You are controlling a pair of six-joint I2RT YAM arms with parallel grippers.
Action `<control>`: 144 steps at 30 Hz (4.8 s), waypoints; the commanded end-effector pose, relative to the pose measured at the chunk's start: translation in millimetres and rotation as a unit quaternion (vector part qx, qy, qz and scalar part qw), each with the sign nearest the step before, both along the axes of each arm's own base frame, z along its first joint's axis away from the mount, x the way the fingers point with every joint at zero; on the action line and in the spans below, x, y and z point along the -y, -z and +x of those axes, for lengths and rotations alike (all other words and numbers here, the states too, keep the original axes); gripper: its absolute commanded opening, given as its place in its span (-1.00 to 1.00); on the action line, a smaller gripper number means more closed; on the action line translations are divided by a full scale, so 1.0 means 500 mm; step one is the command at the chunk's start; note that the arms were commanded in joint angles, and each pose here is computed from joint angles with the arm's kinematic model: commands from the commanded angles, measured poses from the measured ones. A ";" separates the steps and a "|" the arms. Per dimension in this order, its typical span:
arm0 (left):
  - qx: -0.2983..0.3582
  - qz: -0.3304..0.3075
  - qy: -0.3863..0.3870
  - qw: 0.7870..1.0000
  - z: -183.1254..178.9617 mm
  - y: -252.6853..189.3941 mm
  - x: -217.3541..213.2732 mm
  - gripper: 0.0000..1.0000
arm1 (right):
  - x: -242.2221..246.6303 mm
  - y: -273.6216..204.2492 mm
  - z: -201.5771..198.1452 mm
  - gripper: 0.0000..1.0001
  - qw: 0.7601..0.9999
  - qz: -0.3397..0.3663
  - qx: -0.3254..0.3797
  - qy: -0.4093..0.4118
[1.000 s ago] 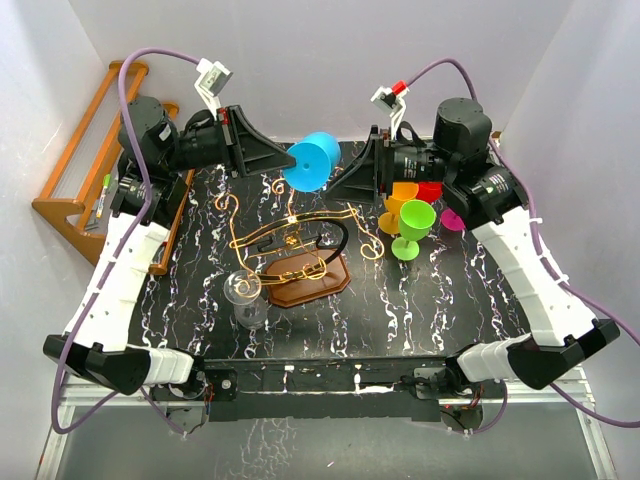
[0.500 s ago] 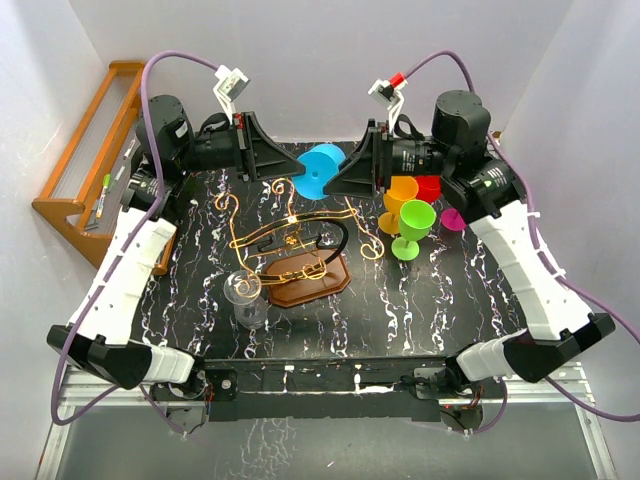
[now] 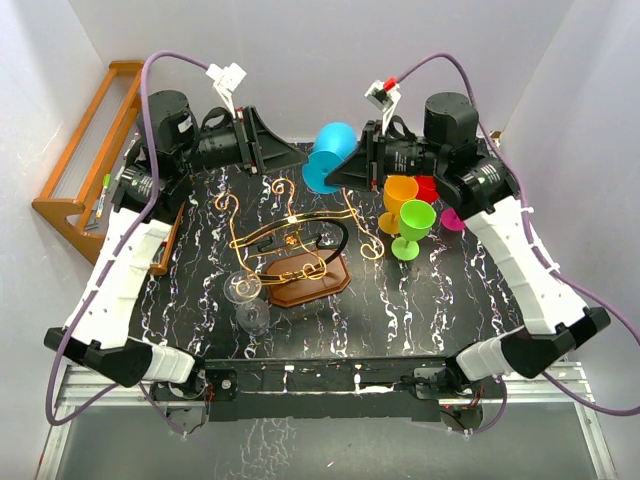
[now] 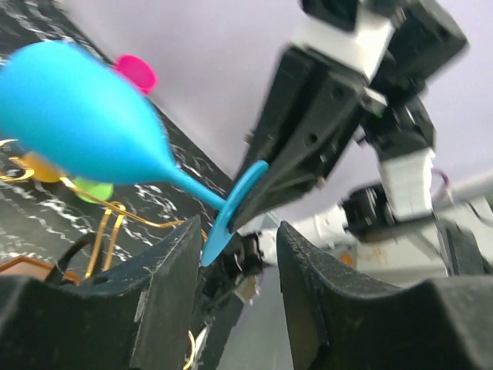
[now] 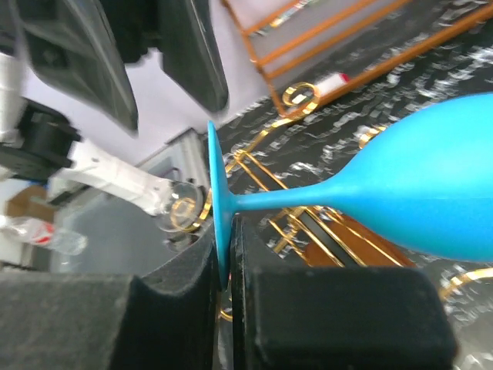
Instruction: Take the wine glass off the wine glass rack
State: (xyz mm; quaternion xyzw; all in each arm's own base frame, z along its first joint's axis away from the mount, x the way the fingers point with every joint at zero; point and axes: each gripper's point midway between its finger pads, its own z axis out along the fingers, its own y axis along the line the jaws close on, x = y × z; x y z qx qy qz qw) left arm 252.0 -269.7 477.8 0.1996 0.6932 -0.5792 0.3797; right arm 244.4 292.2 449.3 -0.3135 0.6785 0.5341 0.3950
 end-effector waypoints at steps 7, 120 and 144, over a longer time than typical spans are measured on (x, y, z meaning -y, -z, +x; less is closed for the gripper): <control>-0.152 -0.051 -0.116 0.980 0.021 0.009 -0.026 -0.05 | 0.127 0.033 0.037 -0.85 0.875 -0.138 0.436 0.157; 0.014 0.077 -0.327 0.942 0.036 0.067 -0.192 -0.11 | 0.068 -0.091 0.059 -0.85 0.963 -0.001 0.064 0.260; 0.031 0.158 -0.349 0.923 0.117 0.077 -0.198 0.09 | 0.650 0.215 0.084 -0.85 0.680 -0.274 -0.119 0.670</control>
